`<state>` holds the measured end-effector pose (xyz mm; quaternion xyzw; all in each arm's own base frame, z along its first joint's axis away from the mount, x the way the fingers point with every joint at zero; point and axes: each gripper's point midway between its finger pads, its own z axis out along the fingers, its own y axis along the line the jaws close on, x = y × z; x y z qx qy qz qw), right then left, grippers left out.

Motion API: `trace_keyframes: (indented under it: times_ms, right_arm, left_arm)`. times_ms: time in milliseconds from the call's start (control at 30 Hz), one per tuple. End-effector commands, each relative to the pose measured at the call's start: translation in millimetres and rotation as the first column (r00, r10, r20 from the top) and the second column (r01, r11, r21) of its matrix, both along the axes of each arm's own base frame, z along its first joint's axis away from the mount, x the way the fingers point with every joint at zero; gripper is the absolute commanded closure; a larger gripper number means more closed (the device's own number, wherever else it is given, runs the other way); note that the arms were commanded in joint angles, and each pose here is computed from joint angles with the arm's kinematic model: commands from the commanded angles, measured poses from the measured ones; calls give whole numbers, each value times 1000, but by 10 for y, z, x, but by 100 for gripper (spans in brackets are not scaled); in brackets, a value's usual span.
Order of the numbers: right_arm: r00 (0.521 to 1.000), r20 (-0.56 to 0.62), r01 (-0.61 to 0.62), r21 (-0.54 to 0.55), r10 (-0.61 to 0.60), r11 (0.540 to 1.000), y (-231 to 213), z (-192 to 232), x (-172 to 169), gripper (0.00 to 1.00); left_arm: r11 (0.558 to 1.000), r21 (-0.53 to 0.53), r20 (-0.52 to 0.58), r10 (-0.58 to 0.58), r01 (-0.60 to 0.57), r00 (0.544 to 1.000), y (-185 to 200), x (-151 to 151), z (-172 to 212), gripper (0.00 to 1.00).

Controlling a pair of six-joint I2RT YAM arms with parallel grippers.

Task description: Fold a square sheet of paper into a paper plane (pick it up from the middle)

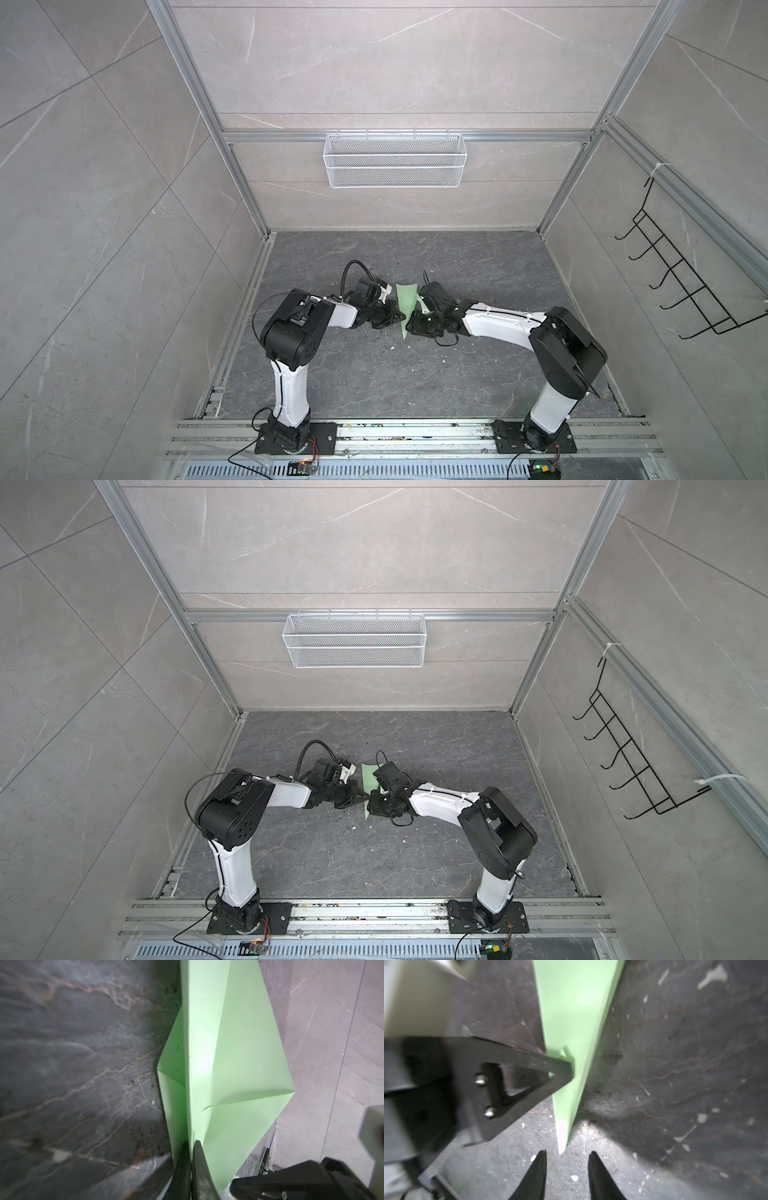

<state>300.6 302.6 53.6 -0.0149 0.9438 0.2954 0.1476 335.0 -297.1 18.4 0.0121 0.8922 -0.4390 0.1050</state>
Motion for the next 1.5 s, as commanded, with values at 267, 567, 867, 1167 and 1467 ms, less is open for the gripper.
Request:
trace_keyframes:
  times_ms: [267,567,867,1167,1467]
  right_arm:
    - [992,14,-122,250,122,961,144,-48,87,72]
    - [987,-19,-146,262,157,954,193,-175,55,78]
    - [988,-41,-138,238,152,962,186,-227,79,84]
    - [989,-65,-125,153,136,980,96,-304,82,86]
    - [985,-85,-135,142,148,981,137,-362,79,89]
  left_arm:
    - [985,159,-112,91,-73,989,381,-115,-539,98]
    - [984,165,-119,93,-73,989,384,-114,-554,98]
    - [983,169,-121,95,-74,988,388,-116,-562,98]
    - [983,167,-123,94,-73,988,383,-110,-563,98]
    - [983,167,-127,93,-71,988,385,-123,-579,99]
